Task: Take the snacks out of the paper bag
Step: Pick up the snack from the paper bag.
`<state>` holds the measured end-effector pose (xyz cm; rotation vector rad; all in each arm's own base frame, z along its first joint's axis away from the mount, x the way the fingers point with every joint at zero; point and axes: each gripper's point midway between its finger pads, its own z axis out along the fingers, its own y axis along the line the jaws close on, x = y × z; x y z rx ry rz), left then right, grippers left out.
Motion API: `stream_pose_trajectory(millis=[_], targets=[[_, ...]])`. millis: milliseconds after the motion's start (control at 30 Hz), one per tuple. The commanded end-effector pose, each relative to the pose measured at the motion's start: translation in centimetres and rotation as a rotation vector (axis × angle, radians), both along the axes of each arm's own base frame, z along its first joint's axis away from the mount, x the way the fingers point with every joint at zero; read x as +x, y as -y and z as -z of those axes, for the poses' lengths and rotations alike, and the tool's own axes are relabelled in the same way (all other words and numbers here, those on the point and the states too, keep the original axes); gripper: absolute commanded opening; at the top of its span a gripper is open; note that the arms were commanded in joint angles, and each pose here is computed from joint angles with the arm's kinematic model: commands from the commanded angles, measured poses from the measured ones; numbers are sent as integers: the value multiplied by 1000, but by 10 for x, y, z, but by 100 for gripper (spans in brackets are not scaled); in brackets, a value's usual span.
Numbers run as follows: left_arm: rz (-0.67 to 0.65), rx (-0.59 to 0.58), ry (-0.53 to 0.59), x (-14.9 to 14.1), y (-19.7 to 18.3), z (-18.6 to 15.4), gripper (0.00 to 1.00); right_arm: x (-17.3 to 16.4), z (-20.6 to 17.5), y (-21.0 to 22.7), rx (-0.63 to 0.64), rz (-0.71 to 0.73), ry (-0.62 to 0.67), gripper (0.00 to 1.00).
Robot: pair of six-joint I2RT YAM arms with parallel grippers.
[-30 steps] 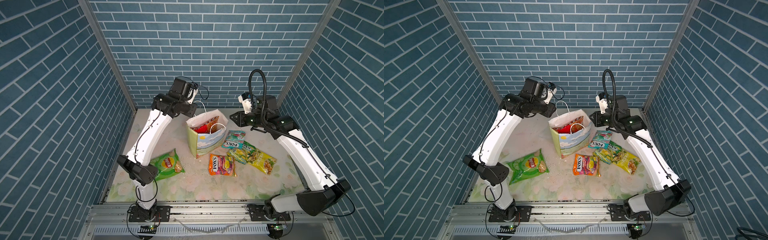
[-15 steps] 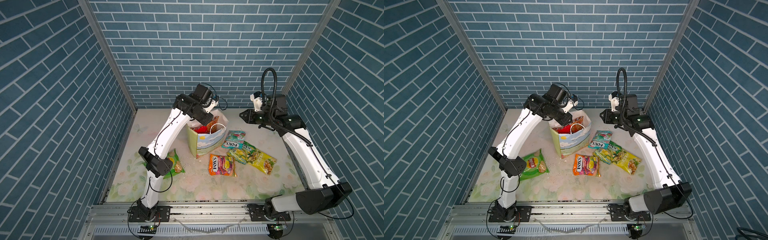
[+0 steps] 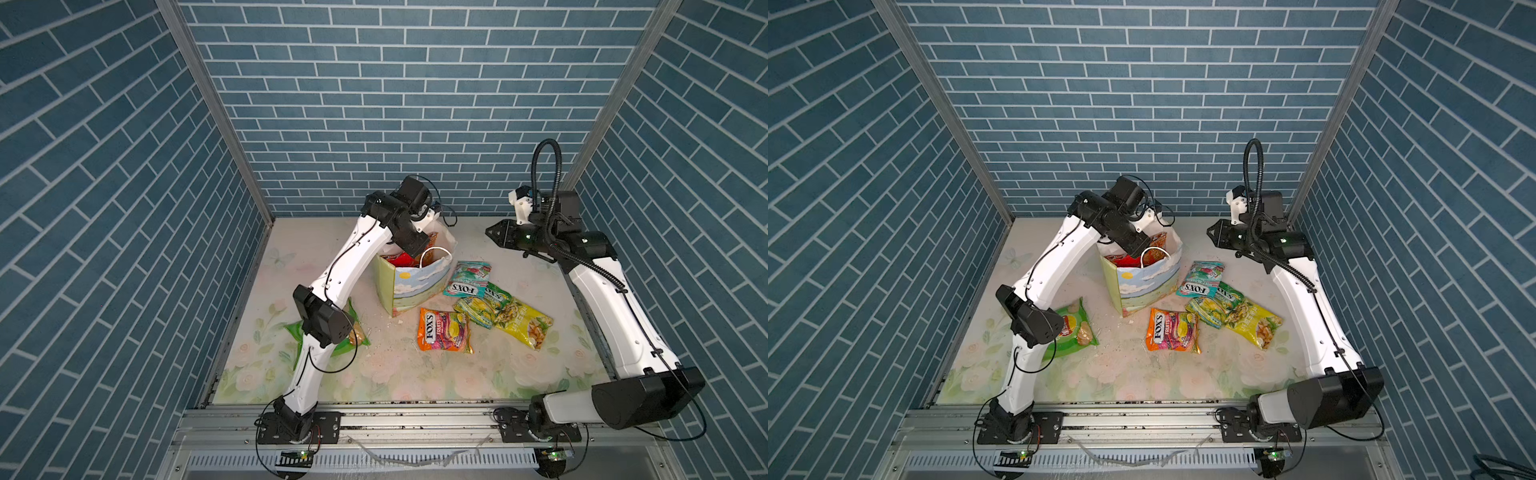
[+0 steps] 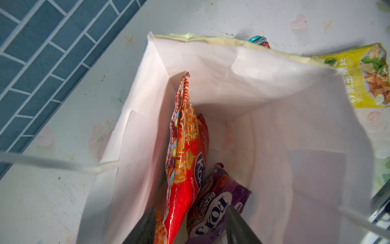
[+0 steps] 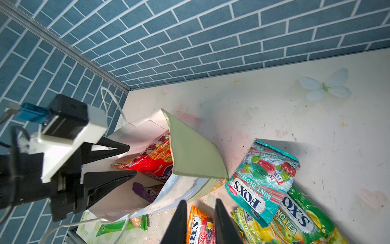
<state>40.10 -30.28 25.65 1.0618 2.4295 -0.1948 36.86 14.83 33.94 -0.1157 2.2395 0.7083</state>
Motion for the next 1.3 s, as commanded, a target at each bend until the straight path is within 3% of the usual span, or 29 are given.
stream_pose_trajectory(millis=[0,300,633,800,933,967,1000,1067,1267], targets=[[-3,27,-5,6,-6,8,52,-4,-8,2,36,1,8,24],[-32,39,31,27,-8,16,52,2,-3,2,52,1,-11,24],[2,46,-46,25,-4,42,52,11,-1,5,58,8,-22,24],[5,54,-54,27,-3,49,43,14,2,4,67,8,-33,24],[-1,63,-50,31,-3,54,43,16,4,4,70,6,-38,24],[-1,64,-51,32,-4,55,42,16,4,4,71,6,-39,24],[-2,62,-59,32,-4,57,34,16,4,5,70,8,-39,24],[1,56,-74,31,-4,60,13,16,5,5,71,9,-41,24],[2,61,-76,32,-5,62,10,17,7,5,74,7,-46,24]])
